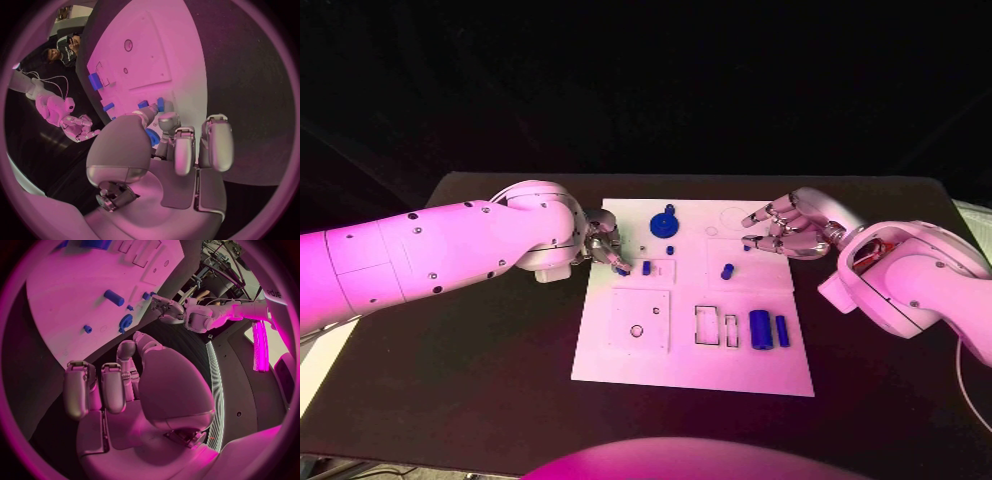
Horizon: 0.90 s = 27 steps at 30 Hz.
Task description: Assemble the parts on the task board
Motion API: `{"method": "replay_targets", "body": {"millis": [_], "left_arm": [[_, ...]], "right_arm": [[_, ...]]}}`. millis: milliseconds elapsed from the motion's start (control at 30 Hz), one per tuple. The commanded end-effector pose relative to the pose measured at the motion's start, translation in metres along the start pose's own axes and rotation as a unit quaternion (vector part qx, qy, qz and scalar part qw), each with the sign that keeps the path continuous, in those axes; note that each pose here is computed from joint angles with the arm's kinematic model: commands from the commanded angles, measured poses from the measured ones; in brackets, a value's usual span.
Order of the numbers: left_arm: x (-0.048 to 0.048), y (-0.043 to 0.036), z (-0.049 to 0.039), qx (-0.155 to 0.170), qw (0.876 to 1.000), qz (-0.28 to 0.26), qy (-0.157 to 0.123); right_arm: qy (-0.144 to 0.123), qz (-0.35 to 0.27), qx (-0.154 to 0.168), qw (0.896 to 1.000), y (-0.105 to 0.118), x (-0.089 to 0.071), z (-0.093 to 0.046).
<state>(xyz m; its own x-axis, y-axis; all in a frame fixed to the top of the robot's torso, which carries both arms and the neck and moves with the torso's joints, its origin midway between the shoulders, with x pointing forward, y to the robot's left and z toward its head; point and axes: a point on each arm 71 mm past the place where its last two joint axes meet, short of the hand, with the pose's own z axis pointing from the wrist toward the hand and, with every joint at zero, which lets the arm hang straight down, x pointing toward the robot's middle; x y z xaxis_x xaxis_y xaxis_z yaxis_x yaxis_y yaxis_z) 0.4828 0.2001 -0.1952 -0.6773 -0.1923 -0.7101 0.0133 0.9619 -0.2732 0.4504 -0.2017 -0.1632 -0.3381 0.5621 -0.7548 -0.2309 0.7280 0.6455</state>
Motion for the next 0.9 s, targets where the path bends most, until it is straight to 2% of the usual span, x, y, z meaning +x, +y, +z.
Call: {"method": "replay_targets", "body": {"millis": [33, 900], "left_arm": [[0.0015, -0.0004, 0.0017, -0.003, 1.0, 0.001, -0.006], [0.001, -0.0036, -0.003, 0.011, 0.999, -0.006, -0.038]], "right_arm": [[0.007, -0.002, -0.006, 1.0, 0.0013, 0.0017, -0.0002], [0.01, -0.001, -0.006, 1.0, 0.0002, 0.0034, -0.0002]]}}
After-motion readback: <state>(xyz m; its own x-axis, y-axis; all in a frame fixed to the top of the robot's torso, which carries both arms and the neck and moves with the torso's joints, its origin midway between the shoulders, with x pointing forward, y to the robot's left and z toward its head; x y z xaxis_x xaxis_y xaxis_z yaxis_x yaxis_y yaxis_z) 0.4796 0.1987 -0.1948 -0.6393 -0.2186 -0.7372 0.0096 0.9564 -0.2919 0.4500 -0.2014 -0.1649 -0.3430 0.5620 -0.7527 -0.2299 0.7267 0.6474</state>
